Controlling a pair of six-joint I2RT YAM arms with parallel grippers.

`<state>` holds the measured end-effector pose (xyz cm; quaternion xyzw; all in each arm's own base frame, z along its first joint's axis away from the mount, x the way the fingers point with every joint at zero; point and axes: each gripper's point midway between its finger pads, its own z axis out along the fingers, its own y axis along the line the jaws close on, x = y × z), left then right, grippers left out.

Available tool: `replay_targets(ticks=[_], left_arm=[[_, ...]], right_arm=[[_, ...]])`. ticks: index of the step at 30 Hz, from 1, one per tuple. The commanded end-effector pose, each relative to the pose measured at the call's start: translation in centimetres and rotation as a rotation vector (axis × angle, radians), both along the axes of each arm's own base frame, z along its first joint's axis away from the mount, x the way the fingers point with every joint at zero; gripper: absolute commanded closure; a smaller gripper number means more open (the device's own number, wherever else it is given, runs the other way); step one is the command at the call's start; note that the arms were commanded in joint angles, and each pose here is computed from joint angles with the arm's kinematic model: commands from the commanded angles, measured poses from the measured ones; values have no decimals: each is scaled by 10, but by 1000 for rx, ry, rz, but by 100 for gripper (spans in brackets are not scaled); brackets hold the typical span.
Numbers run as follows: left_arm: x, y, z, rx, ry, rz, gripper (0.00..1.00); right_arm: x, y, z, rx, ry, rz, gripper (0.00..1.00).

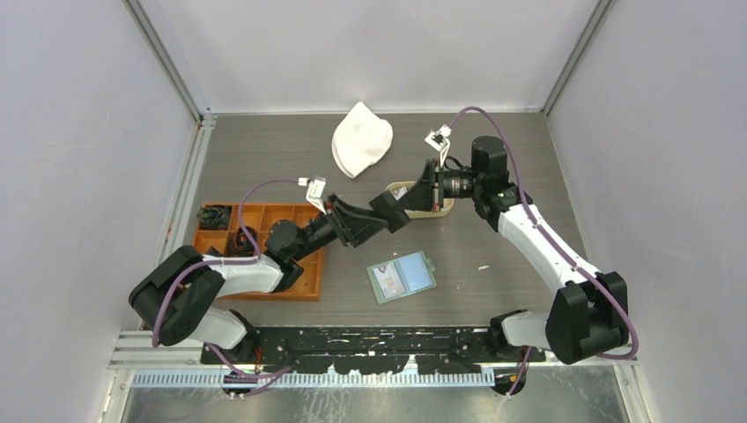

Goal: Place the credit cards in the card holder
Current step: Pick up the credit card from the storage box.

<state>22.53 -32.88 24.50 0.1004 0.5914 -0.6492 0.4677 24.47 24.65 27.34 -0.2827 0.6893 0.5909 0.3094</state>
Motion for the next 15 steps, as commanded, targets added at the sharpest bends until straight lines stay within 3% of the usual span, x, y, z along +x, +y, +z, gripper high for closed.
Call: replay_targets(ticks=[1, 5, 6, 7, 8, 9, 12, 15], left_arm=[[1, 6, 41, -116, -94, -18, 45], [6, 8, 41, -115, -80, -23, 59], [7, 9, 39, -113, -76, -28, 68], [7, 9, 38, -108, -74, -38, 86], [8, 9, 35, -102, -68, -44, 98], [8, 9, 32, -95, -58, -55, 100], [11, 13, 21, -73, -32, -69, 100], [14, 19, 6, -51, 31, -83, 100]], right_arm=[[-5, 4, 1, -25, -61, 51, 99], [-6, 7, -7, -47, -66, 72, 99], [-7, 7, -8, -52, -68, 75, 99], [-7, 7, -9, -56, -71, 78, 99], [-7, 7, -10, -60, -72, 78, 99], [-7, 7, -11, -63, -76, 77, 98], [-5, 4, -16, -100, -118, 63, 73], [-3, -9, -33, -232, -246, 64, 51]])
